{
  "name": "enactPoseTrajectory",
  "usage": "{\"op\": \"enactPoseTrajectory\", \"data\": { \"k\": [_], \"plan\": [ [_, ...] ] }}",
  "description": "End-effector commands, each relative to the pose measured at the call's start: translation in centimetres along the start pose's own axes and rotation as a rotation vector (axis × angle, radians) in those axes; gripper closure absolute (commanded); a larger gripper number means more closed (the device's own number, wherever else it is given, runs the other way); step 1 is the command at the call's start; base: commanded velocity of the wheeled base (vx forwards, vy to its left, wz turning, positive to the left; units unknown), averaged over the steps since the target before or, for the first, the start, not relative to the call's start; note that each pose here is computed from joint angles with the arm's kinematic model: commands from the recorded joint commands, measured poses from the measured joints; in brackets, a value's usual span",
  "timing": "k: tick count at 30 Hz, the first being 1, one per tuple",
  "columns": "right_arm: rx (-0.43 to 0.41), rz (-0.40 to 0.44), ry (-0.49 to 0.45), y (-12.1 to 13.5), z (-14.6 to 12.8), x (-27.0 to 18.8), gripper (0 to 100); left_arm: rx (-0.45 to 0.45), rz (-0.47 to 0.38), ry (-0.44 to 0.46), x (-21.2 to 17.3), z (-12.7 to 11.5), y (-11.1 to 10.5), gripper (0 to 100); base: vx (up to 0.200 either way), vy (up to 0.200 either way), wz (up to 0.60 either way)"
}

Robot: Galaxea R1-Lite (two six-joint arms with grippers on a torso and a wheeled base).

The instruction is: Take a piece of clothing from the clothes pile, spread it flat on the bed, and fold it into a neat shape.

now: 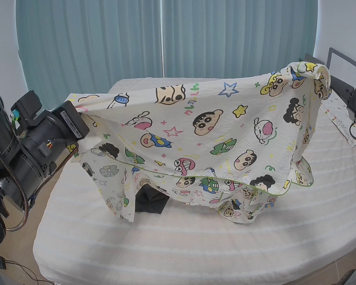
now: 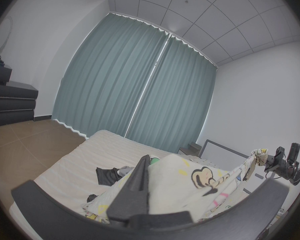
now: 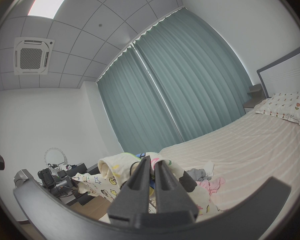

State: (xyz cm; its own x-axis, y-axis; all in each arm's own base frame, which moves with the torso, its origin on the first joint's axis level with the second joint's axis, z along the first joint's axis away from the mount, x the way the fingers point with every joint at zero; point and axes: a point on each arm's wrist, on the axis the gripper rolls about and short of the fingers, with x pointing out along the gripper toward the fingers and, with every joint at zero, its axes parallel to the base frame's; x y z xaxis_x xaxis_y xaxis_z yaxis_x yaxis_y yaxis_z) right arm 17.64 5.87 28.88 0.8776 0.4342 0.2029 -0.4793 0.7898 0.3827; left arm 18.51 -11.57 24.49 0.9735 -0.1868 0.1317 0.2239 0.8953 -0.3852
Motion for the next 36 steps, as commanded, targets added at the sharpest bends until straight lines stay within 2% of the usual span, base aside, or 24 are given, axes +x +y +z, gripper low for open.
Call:
{"op": "enactPoseTrajectory", "data": {
  "k": [1, 8, 17, 36],
  "plan": [
    [0.001, 0.016, -0.008, 0.4, 0.1, -0.6, 100, -0.029, -0.033, 0.001, -1.0, 0.2, -0.5, 100, -0.2, 0.0, 0.0],
    [-0.005, 0.032, -0.038, 0.9, 0.8, -1.4, 100, -0.037, -0.045, -0.005, -1.9, 0.4, -0.3, 100, -0.2, 0.0, 0.0],
    [-0.006, 0.037, -0.05, 1.0, 1.0, -2.0, 100, -0.055, -0.032, 0.025, -1.7, -0.4, -0.1, 100, 0.0, 0.0, 0.0],
    [-0.012, 0.026, -0.065, 1.0, 1.3, -2.2, 100, -0.055, -0.042, 0.02, -1.7, -0.3, -0.3, 100, 0.0, -0.2, 0.0]
  ]
}}
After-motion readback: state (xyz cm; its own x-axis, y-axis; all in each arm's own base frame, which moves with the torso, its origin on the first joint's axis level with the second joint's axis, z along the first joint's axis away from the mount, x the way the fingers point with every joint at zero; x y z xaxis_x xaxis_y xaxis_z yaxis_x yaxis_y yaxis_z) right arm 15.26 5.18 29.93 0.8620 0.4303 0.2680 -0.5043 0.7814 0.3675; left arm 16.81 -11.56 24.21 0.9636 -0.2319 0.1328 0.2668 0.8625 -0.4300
